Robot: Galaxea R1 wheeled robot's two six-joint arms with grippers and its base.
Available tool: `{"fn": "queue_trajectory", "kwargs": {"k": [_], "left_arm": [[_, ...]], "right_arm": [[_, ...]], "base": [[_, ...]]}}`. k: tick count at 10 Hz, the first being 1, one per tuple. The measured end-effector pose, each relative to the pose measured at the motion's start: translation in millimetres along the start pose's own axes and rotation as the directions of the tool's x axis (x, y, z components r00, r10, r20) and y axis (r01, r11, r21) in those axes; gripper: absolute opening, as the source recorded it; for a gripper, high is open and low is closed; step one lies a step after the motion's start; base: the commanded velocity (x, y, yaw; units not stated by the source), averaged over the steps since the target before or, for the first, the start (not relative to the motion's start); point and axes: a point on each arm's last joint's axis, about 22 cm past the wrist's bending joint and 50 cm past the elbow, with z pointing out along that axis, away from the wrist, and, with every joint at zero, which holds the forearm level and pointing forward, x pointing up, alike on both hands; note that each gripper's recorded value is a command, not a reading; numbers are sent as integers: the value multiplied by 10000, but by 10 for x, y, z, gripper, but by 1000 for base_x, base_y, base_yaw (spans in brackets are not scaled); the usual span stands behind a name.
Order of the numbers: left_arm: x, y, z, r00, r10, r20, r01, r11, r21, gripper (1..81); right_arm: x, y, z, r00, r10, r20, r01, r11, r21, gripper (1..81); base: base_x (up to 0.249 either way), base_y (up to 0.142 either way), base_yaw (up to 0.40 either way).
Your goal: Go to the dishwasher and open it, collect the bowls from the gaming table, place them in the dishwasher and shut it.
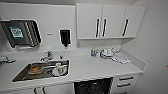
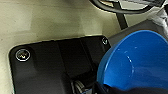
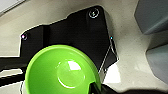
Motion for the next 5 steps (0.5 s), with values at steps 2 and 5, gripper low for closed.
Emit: {"fn": "queue_trajectory", "kwargs": {"k": [2, 5], "left_arm": [[26, 45, -50, 10000, -29, -86, 28, 9998, -213, 10], [93, 70, -138, 9999, -38, -140, 32, 9991, -416, 10]], "right_arm": [[7, -8, 4, 10000, 12, -9, -12, 10000, 12, 10], [5, -54, 20, 10000, 33, 10, -33, 10000, 77, 10]], "base": [[0, 0, 0], [0, 0, 0]]}}
